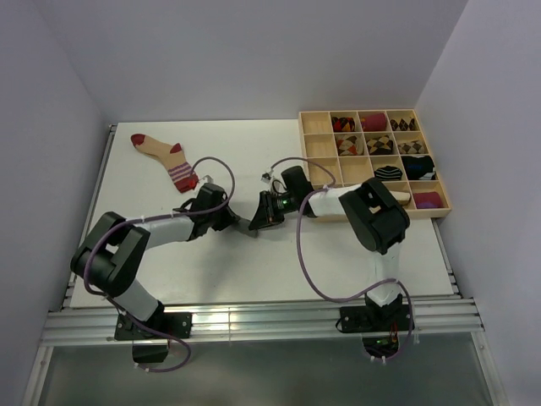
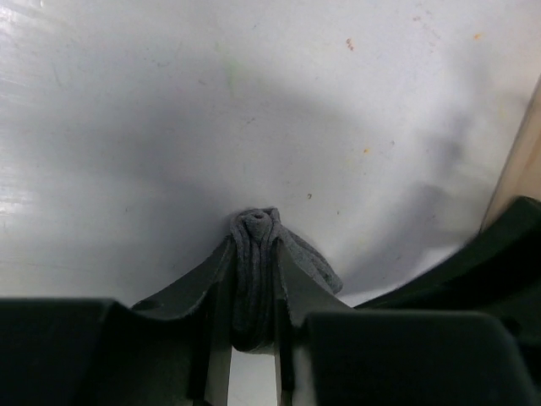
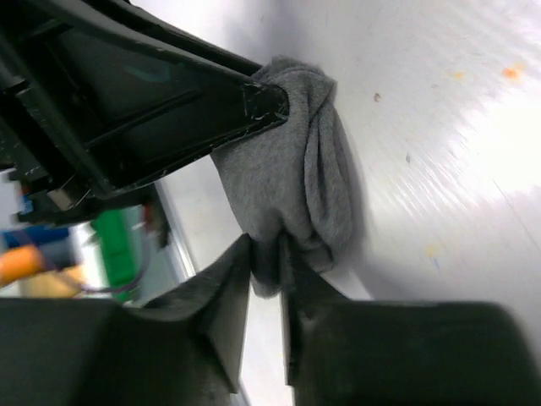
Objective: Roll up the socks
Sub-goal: Roll the sock at the center of the board, then pick up the sock at the center of the board, then place the sock in the storage box.
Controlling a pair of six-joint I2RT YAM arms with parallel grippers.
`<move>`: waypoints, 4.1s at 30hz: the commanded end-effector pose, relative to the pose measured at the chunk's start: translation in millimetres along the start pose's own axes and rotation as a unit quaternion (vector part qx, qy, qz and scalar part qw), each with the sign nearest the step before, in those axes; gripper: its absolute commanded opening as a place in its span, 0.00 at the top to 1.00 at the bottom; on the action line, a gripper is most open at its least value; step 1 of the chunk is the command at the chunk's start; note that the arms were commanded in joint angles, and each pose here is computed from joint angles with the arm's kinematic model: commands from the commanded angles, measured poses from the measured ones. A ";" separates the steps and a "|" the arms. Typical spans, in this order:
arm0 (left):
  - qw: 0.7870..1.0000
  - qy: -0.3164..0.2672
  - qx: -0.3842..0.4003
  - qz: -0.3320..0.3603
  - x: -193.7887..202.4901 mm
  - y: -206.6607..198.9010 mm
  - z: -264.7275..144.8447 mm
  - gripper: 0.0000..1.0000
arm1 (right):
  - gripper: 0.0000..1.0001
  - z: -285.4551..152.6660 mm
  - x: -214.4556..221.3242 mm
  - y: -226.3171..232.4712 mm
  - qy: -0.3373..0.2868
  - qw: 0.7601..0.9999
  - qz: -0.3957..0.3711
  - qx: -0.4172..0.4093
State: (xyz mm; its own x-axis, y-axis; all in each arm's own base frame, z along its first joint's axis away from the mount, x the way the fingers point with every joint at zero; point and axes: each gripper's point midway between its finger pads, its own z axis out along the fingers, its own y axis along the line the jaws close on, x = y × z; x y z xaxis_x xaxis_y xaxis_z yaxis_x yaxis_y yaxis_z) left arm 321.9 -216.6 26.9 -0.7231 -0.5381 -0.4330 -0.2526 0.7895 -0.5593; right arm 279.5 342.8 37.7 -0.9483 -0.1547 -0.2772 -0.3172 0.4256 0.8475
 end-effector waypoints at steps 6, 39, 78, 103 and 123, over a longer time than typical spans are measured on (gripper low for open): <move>0.985 0.069 -0.143 0.072 13.9 42.3 -8.2 0.93 | 0.55 -36.8 -33.1 13.8 -0.125 0.956 -0.203 0.169; 0.968 0.144 -0.166 0.124 22.5 34.8 3.7 0.92 | 0.30 33.3 -8.3 7.7 -0.118 0.781 -0.491 0.368; 0.982 -0.139 -0.128 -0.002 -196.0 5.4 -84.8 0.06 | 1.00 -9.6 49.3 -2.6 -0.071 0.845 -0.411 0.335; 0.876 -0.478 -0.019 0.068 -183.4 51.5 -330.6 0.03 | 1.00 -274.6 -122.3 -17.7 -0.311 0.784 -0.220 0.490; 0.894 -0.435 -0.040 0.094 -158.6 67.9 -286.6 0.04 | 1.00 -349.7 -143.9 -156.0 -0.273 0.765 -0.135 0.567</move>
State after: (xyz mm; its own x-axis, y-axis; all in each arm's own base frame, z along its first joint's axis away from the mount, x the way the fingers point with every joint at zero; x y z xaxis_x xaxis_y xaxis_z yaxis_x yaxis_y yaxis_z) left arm 236.2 0.2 254.5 -0.0300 -0.4202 -0.9069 -0.2317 0.8855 -0.4026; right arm 443.0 -10.6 76.1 -0.6763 -0.0799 -0.7323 0.0026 0.9938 -0.1108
